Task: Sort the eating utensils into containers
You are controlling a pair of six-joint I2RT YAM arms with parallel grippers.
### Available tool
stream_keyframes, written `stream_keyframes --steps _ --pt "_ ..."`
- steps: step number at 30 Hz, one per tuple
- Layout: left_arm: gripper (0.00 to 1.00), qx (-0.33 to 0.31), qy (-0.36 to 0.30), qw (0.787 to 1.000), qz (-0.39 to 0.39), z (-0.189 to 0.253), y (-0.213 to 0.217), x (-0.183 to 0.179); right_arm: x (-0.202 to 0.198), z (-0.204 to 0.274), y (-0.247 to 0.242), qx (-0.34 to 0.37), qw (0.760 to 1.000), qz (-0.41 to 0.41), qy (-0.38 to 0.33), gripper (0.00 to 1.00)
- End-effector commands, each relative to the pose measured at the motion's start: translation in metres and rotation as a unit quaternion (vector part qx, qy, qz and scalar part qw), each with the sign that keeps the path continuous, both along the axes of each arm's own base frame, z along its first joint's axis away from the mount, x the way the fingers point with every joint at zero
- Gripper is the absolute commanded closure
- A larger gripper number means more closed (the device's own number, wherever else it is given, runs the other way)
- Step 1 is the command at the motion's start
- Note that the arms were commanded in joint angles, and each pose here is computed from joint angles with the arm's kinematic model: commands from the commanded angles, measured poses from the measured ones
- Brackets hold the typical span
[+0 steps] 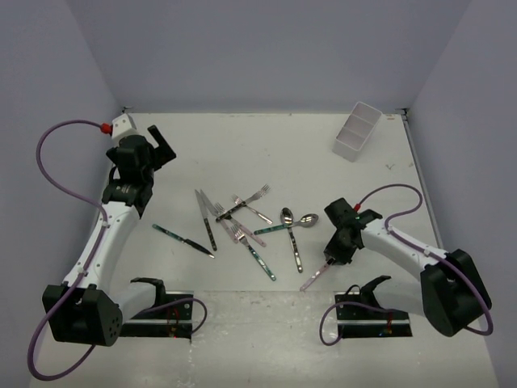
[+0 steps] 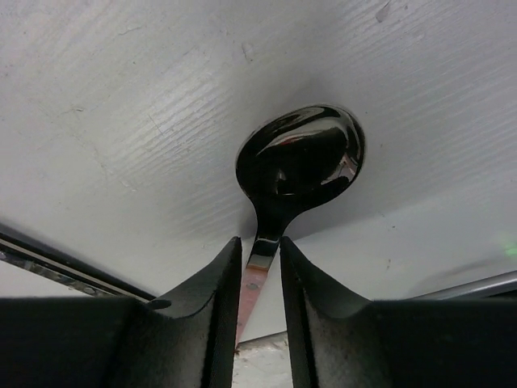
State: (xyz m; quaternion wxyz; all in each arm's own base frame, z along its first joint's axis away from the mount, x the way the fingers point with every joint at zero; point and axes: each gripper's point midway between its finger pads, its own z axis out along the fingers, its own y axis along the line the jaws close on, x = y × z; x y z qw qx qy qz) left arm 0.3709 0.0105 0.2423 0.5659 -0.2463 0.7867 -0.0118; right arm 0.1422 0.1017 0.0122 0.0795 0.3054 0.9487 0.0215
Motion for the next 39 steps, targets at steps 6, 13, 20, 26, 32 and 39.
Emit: stream_keyframes --steps 6,13,20,26,32,39 --pt "0.00 0.013 -0.016 0.999 0.041 0.012 0.016 -0.007 0.014 0.006 -0.004 -0.037 0.999 0.001 0.004 0.98" --pt "0.00 0.020 -0.020 0.998 0.049 0.015 0.020 -0.009 0.072 0.057 -0.008 -0.068 0.989 0.025 -0.127 1.00" --pt "0.00 0.015 0.000 0.999 0.033 0.000 0.013 0.000 0.186 0.209 -0.061 -0.180 0.906 -0.003 -0.384 1.00" --pt "0.00 -0.005 0.020 1.000 -0.010 -0.018 -0.004 0.015 0.285 0.351 -0.108 -0.219 0.769 -0.057 -0.597 1.00" --pt "0.00 -0.005 0.045 0.999 -0.006 -0.029 -0.004 0.020 0.380 0.433 -0.137 -0.341 0.680 -0.070 -0.645 1.00" --pt "0.00 0.008 0.055 0.998 0.007 -0.030 0.002 0.024 0.445 0.417 -0.167 -0.406 0.673 -0.086 -0.613 1.00"
